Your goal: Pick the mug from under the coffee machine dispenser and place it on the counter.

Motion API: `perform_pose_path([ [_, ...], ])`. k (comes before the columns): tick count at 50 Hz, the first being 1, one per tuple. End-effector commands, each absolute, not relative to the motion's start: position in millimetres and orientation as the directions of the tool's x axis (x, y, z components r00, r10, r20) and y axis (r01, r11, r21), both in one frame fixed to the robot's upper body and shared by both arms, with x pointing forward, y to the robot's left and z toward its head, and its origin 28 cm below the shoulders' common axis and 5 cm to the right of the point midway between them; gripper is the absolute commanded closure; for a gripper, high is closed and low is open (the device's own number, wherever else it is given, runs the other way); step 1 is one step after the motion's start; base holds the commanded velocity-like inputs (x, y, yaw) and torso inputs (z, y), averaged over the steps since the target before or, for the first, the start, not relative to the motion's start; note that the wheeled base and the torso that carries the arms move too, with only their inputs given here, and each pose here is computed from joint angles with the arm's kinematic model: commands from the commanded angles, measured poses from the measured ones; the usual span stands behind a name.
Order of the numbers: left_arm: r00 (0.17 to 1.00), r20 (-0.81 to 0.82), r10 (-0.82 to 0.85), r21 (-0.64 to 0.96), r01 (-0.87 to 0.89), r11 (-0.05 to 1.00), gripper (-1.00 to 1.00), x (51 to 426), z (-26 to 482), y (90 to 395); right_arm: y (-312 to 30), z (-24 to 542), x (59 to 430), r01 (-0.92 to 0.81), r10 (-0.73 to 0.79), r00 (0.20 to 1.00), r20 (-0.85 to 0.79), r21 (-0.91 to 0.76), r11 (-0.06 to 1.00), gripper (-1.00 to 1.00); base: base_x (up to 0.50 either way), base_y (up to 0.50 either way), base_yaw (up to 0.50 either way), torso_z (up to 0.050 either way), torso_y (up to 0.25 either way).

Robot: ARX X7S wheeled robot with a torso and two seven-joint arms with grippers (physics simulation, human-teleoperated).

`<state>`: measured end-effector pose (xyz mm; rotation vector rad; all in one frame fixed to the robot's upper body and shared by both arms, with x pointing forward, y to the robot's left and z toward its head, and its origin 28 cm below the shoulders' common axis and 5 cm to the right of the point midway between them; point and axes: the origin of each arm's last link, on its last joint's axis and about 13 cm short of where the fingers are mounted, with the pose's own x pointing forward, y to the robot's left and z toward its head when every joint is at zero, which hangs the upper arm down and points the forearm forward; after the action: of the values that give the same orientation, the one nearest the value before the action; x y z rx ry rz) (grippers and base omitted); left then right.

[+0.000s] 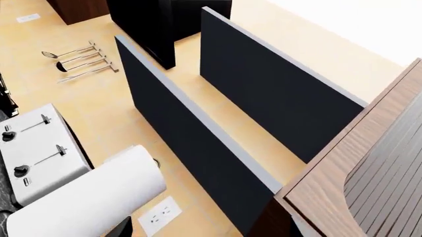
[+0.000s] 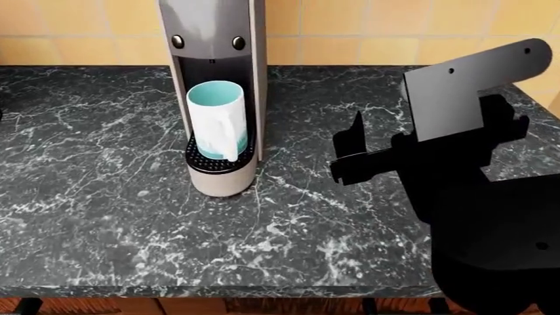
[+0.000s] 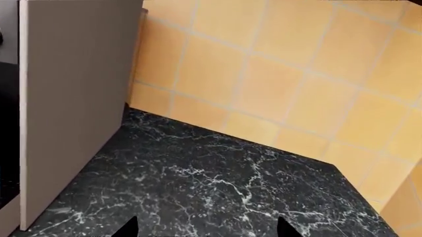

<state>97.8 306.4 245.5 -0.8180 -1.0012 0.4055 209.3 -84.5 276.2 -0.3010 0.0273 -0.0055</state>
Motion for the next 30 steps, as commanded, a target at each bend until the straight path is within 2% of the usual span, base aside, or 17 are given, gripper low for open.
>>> perform_pose_path([
  [1, 0.498, 0.579, 0.646, -0.765, 0.056, 0.642, -1.0, 97, 245, 307, -84, 276, 206, 0.014, -0.028, 0.999, -0.045, -0.273, 0.962, -1.0, 0.0, 0.0, 0.0, 0.0, 0.0],
  [14, 0.496, 0.575, 0.65, -0.769, 0.056, 0.637, -1.0, 97, 245, 307, -75, 282, 194, -0.05, 0.024, 0.995, -0.097, -0.271, 0.961, -1.0, 0.0, 0.0, 0.0, 0.0, 0.0],
  [23, 0.497, 0.574, 0.651, -0.769, 0.055, 0.637, -1.0, 97, 245, 308, -62, 317, 187, -0.237, 0.237, 0.971, -0.021, -0.177, 0.955, -1.0, 0.0, 0.0, 0.0, 0.0, 0.0],
  [30, 0.497, 0.574, 0.651, -0.77, 0.057, 0.636, -1.0, 97, 245, 308, -48, 319, 185, -0.38, 0.386, 0.923, 0.005, -0.154, 0.912, -1.0, 0.0, 0.0, 0.0, 0.0, 0.0],
])
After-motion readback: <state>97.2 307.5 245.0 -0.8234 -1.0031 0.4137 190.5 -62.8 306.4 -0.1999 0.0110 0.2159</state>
